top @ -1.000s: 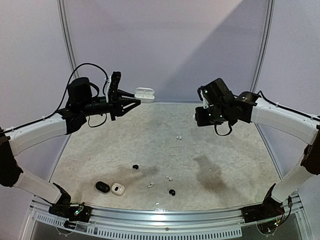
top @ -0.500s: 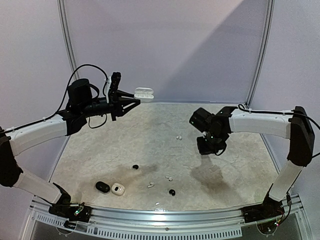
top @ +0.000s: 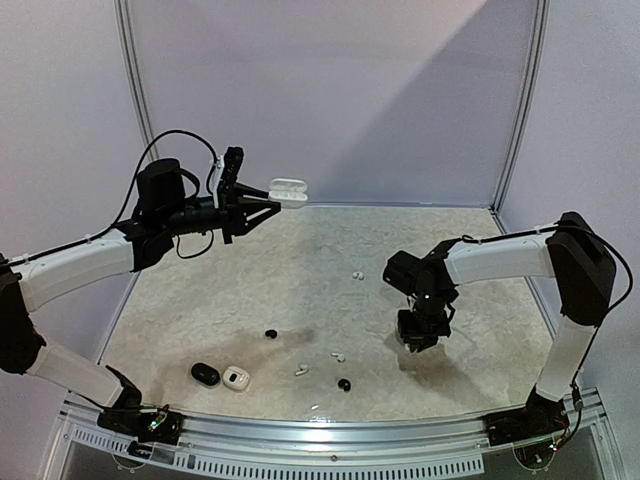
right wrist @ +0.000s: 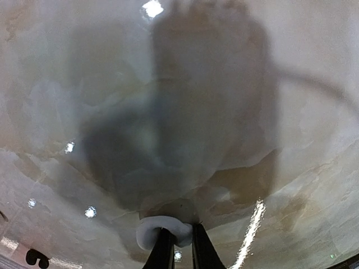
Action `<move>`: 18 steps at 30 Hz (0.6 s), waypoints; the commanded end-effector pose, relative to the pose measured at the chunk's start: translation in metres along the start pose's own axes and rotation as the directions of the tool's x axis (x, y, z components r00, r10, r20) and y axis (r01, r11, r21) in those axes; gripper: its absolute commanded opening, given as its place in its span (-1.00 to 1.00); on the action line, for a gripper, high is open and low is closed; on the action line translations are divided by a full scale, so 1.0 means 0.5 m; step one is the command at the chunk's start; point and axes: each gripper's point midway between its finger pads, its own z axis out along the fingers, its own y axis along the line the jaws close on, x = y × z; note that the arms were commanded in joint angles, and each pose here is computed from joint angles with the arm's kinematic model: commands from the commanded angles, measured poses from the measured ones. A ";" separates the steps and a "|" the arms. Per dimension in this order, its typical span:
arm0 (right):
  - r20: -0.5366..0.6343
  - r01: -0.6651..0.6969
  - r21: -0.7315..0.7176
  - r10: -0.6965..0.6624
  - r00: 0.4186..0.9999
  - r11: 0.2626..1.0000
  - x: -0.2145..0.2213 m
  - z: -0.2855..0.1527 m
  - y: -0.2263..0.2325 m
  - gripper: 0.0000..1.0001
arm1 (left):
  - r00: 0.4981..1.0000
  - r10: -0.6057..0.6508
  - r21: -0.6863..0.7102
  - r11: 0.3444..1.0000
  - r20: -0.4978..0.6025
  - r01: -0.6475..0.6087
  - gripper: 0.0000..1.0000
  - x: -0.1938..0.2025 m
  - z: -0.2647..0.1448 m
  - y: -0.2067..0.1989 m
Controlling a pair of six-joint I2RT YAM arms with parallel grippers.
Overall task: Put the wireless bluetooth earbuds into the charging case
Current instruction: Place the right earbud at the center of the board.
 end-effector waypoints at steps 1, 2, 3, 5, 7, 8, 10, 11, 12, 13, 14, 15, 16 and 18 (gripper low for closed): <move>-0.063 -0.004 -0.045 0.002 0.998 0.999 0.015 0.021 0.020 -0.78 | 1.000 0.012 -0.004 1.000 -0.007 -0.012 -1.00 0.003 -0.010 -0.006; -0.071 -0.001 -0.047 -0.002 0.997 0.999 0.018 0.023 0.020 -0.76 | 1.000 0.012 -0.003 1.000 -0.008 -0.012 -1.00 0.004 -0.010 -0.006; -0.077 0.000 -0.049 -0.004 0.997 0.999 0.019 0.024 0.021 -0.75 | 1.000 0.014 -0.004 1.000 -0.009 -0.014 -1.00 0.004 -0.009 -0.006; -0.093 0.008 -0.053 -0.013 0.996 0.999 0.025 0.025 0.022 -0.73 | 1.000 0.019 -0.005 1.000 -0.009 -0.019 -1.00 0.004 -0.010 -0.005; -0.106 0.015 -0.062 -0.022 0.994 0.998 0.029 0.019 0.025 -0.67 | 1.000 0.021 -0.005 1.000 -0.008 -0.021 -1.00 0.003 -0.010 -0.005; -0.113 0.020 -0.067 -0.028 0.993 0.998 0.032 0.016 0.028 -0.64 | 1.000 0.021 -0.006 1.000 -0.009 -0.021 -1.00 0.003 -0.009 -0.004; -0.122 0.032 -0.069 -0.041 0.992 0.997 0.035 0.009 0.029 -0.59 | 1.000 0.026 -0.007 1.000 -0.007 -0.026 -1.00 0.001 -0.009 -0.003; -0.126 0.037 -0.069 -0.046 0.991 0.997 0.036 0.005 0.028 -0.58 | 1.000 0.027 -0.006 1.000 -0.007 -0.027 -1.00 0.002 -0.009 -0.003; -0.129 0.043 -0.073 -0.053 0.990 0.996 0.037 0.001 0.030 -0.56 | 1.000 0.026 -0.006 1.000 -0.009 -0.026 -1.00 0.003 -0.008 -0.003; -0.131 0.046 -0.074 -0.056 0.990 0.996 0.038 -0.003 0.030 -0.55 | 1.000 0.026 -0.005 1.000 -0.009 -0.026 -1.00 0.003 -0.008 -0.004; -0.135 0.053 -0.080 -0.063 0.989 0.995 0.040 -0.008 0.031 -0.53 | 1.000 0.027 -0.006 1.000 -0.009 -0.027 -1.00 0.003 -0.008 -0.004; -0.147 0.055 -0.083 -0.067 0.987 0.995 0.045 -0.010 0.032 -0.50 | 1.000 0.028 -0.007 1.000 -0.009 -0.028 -1.00 0.002 -0.008 -0.003; -0.156 0.062 -0.087 -0.075 0.985 0.994 0.048 -0.012 0.033 -0.47 | 1.000 0.028 -0.007 1.000 -0.008 -0.028 -1.00 0.002 -0.008 -0.003; -0.177 0.074 -0.080 -0.087 0.980 0.994 0.057 -0.012 0.027 -0.45 | 0.999 0.031 -0.006 0.999 -0.010 -0.031 -1.00 0.003 -0.008 -0.003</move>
